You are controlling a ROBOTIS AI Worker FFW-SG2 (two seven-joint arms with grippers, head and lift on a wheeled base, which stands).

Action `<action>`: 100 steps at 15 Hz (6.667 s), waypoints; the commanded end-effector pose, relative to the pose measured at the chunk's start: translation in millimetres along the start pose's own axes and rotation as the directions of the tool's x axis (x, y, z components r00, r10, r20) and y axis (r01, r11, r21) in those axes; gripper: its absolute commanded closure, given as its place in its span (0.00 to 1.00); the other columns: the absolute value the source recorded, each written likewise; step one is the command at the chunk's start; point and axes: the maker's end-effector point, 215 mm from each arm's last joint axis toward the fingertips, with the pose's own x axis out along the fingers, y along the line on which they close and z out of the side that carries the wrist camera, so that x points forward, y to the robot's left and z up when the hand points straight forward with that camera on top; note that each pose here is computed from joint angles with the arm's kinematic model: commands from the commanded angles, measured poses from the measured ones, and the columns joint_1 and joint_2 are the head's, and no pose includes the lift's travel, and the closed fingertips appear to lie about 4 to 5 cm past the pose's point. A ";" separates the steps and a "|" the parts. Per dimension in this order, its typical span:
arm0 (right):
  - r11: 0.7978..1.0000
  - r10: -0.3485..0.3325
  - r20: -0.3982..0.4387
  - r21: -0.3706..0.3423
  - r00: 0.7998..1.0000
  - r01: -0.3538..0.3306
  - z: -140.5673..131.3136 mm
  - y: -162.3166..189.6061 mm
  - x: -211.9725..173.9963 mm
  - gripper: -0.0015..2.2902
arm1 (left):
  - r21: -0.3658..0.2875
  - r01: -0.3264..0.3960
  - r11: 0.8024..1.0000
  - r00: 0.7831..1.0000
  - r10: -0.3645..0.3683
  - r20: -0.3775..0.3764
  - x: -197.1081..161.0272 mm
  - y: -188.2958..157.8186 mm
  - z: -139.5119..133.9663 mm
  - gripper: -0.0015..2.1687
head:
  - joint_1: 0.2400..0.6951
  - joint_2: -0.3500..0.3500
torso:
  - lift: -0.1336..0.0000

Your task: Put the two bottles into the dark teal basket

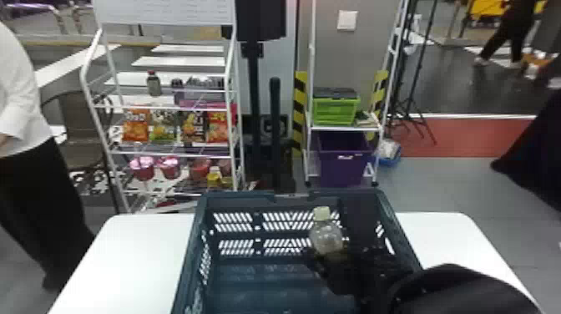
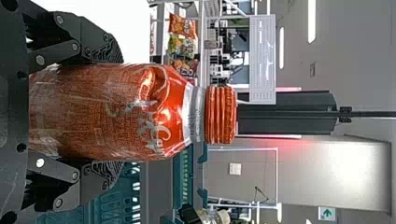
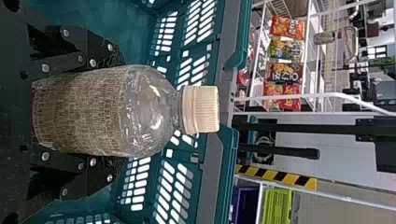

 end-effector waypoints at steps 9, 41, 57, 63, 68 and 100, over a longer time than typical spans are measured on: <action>0.999 0.034 -0.113 -0.014 0.993 -0.036 -21.3 16.2 11.6 0.00 | -0.003 -0.003 1.000 1.000 0.003 -0.003 -0.3 0.6 -2.0 0.99 | 0.57 0.50 | 1.00; 0.993 -0.068 0.594 0.119 0.802 -0.004 -130.0 -83.6 -262.3 0.02 | 0.030 -0.006 1.000 1.000 0.006 -0.013 32.4 -1.0 28.0 0.99 | 0.57 0.50 | 1.00; 0.989 -0.097 0.518 0.144 0.850 0.025 -173.3 -92.3 -265.3 0.02 | 0.186 0.002 0.983 0.996 0.015 -0.092 186.1 28.4 137.0 0.99 | 0.57 0.50 | 1.00; 0.987 -0.120 0.506 0.155 0.854 0.046 -180.7 -99.4 -268.3 0.02 | 0.263 0.345 0.901 0.924 -0.277 -0.262 243.5 -87.2 134.5 0.99 | 0.57 0.50 | 1.00; 0.988 -0.123 0.500 0.147 0.857 0.056 -190.5 -106.3 -275.0 0.02 | 0.288 0.571 0.769 0.784 -0.406 -0.469 259.0 -150.7 67.0 0.99 | 0.57 0.50 | 1.00; 0.999 -0.040 0.531 0.037 0.847 0.024 -173.3 -114.2 -286.2 0.03 | 0.001 0.139 0.990 0.990 -0.138 -0.029 157.7 9.9 149.8 0.02 | 0.57 0.50 | 1.00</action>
